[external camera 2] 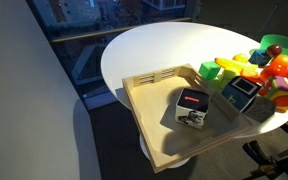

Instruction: Put one square plush toy in the box

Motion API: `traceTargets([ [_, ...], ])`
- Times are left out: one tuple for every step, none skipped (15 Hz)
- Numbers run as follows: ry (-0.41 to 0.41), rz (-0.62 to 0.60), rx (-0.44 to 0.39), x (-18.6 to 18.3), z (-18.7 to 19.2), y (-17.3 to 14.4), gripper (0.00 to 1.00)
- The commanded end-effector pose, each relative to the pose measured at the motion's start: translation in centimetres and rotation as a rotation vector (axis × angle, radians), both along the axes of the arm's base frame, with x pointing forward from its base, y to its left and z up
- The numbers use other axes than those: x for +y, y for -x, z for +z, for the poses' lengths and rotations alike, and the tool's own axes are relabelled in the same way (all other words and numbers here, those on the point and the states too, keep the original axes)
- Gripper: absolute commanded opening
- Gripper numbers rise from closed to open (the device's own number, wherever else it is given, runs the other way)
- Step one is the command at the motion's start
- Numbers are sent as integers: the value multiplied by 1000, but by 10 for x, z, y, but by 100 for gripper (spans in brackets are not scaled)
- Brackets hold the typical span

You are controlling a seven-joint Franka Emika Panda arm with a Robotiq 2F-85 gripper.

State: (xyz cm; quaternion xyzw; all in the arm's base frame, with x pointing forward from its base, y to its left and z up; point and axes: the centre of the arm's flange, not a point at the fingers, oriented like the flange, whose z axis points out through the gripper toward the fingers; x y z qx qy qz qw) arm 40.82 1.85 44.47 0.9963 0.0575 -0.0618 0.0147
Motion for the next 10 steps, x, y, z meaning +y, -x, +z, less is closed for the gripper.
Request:
traceTargets([
  [3,-30,-16,-19,23,17,100],
  [-5,-36,-19,-22,26,19,100],
  [-19,-44,-28,-26,29,21,100],
  [-34,-45,-28,-29,31,23,100],
  [-41,-50,-31,-31,33,24,100],
  [-48,-54,-31,-34,33,25,100],
  [-56,-56,-28,-36,33,26,100],
  [-28,-58,-31,-30,28,18,100],
  [-31,-60,-31,-32,28,19,100],
  [-33,-61,-31,-33,28,19,100],
])
